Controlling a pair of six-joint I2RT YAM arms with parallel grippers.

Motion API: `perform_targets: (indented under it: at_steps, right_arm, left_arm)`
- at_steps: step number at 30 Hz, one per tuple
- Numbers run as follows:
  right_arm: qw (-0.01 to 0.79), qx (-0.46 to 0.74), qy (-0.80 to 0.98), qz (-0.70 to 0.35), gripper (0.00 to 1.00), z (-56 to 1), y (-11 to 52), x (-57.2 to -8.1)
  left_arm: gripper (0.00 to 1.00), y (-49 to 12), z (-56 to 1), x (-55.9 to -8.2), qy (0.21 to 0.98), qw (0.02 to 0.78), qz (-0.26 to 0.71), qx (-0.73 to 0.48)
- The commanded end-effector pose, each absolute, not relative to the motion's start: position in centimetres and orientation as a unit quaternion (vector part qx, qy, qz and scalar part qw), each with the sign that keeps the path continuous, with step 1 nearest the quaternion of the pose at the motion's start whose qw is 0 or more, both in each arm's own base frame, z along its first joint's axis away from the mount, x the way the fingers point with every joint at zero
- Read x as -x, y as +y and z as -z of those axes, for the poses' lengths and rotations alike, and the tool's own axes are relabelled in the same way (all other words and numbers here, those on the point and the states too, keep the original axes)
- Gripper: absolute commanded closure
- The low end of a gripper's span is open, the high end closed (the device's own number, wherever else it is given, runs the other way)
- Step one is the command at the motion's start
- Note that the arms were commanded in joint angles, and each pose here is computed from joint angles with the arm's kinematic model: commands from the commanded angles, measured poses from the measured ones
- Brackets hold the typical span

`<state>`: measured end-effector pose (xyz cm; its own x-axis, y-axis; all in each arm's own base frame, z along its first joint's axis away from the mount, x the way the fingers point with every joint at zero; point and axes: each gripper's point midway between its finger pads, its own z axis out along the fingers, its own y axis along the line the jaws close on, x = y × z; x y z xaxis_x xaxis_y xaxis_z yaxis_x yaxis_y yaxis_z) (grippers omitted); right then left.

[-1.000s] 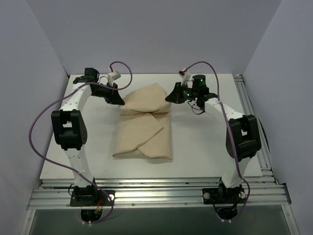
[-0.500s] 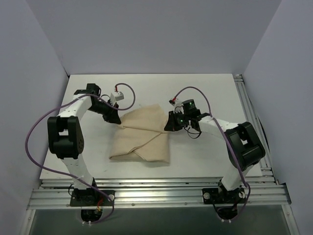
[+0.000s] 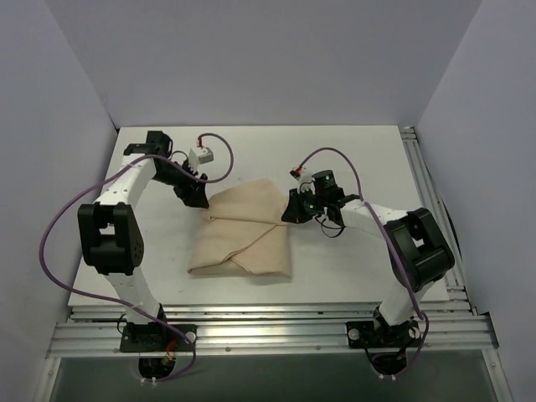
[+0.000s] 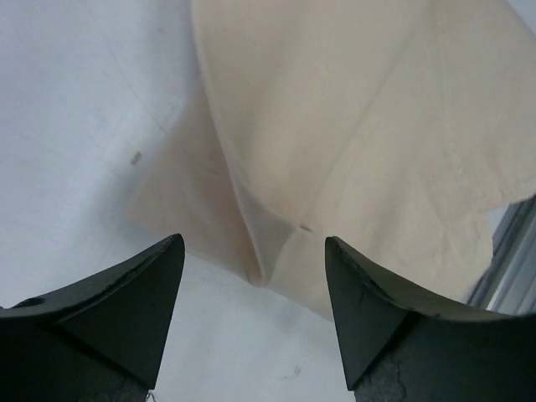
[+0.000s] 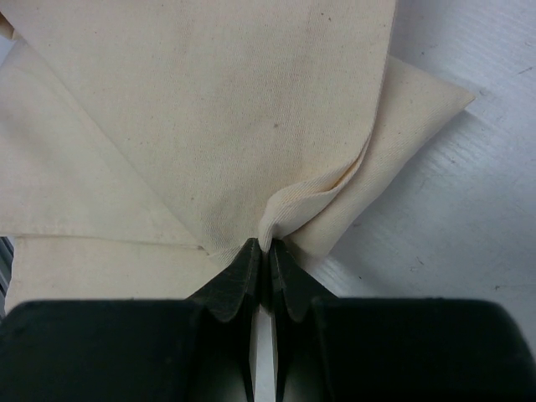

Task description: Prepare the surgical pack

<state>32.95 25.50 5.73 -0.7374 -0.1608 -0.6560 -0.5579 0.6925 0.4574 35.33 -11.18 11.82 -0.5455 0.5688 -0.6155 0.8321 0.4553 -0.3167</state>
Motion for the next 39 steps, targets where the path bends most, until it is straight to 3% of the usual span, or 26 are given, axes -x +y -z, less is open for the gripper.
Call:
perform_targets:
  at_steps: [1,7,11,15,17,18,19,20,22,23,25,26,28,29,31,39]
  right_arm:
    - [0.276,0.218,0.890,-0.289,1.00,-3.0,24.1,-32.1]
    - [0.281,0.221,0.888,-0.290,1.00,-3.2,24.4,-32.6]
    - [0.275,0.218,0.891,-0.288,1.00,-2.6,24.4,-32.6]
    - [0.275,0.215,0.892,-0.288,1.00,-2.4,24.4,-32.6]
    - [0.279,0.212,0.891,-0.290,1.00,-2.6,24.5,-32.7]
    - [0.280,0.213,0.890,-0.290,1.00,-2.7,24.5,-32.7]
    - [0.285,0.210,0.891,-0.286,1.00,-3.0,24.4,-33.0]
    - [0.288,0.207,0.891,-0.283,1.00,-3.2,24.4,-33.2]
    - [0.294,0.204,0.891,-0.280,0.90,-4.0,24.3,-33.4]
    - [0.302,0.204,0.887,-0.282,0.71,-4.9,24.5,-33.7]
    - [0.314,0.201,0.883,-0.286,0.55,-6.3,24.6,-34.0]
    - [0.335,0.203,0.874,-0.289,0.39,-8.3,24.7,-34.4]
    - [0.366,0.202,0.864,-0.280,0.21,-11.0,24.5,-35.1]
    - [0.372,0.195,0.872,-0.252,0.05,-11.3,23.6,-35.5]
    - [0.410,0.213,0.856,-0.233,0.00,-14.4,23.4,-36.8]
    - [0.549,0.348,0.726,-0.225,0.00,-21.1,25.3,-37.6]
  left_arm:
    - [0.23,-13.2,-16.5,-40.0,0.815,0.303,0.268,-0.415]
    - [0.21,-16.5,-11.2,-42.5,0.840,0.228,0.275,-0.408]
    - [0.21,-20.1,-11.7,-41.8,0.823,0.191,0.355,-0.401]
    - [0.22,-21.9,-10.9,-41.3,0.818,0.186,0.348,-0.420]
    - [0.35,-22.5,-10.7,-40.5,0.817,0.181,0.344,-0.426]
    - [0.47,-22.5,-11.1,-40.6,0.816,0.188,0.338,-0.430]
    - [0.74,-22.7,-11.2,-40.3,0.817,0.188,0.337,-0.430]
    - [0.86,-22.7,-11.6,-40.2,0.818,0.189,0.336,-0.427]
    - [0.97,-23.0,-13.6,-39.7,0.809,0.204,0.339,-0.434]
    - [0.97,-22.9,-13.9,-39.1,0.804,0.207,0.342,-0.440]
    - [0.97,-23.0,-16.0,-38.6,0.787,0.239,0.343,-0.454]
    - [0.98,-22.9,-16.3,-38.3,0.780,0.245,0.343,-0.462]
    - [0.98,-22.7,-17.1,-37.2,0.770,0.257,0.341,-0.475]
    - [0.98,-22.5,-17.1,-36.9,0.765,0.259,0.337,-0.483]
    - [0.98,-22.3,-17.4,-36.0,0.762,0.261,0.326,-0.495]
    - [0.95,-21.7,-17.3,-32.2,0.727,0.240,0.339,-0.547]
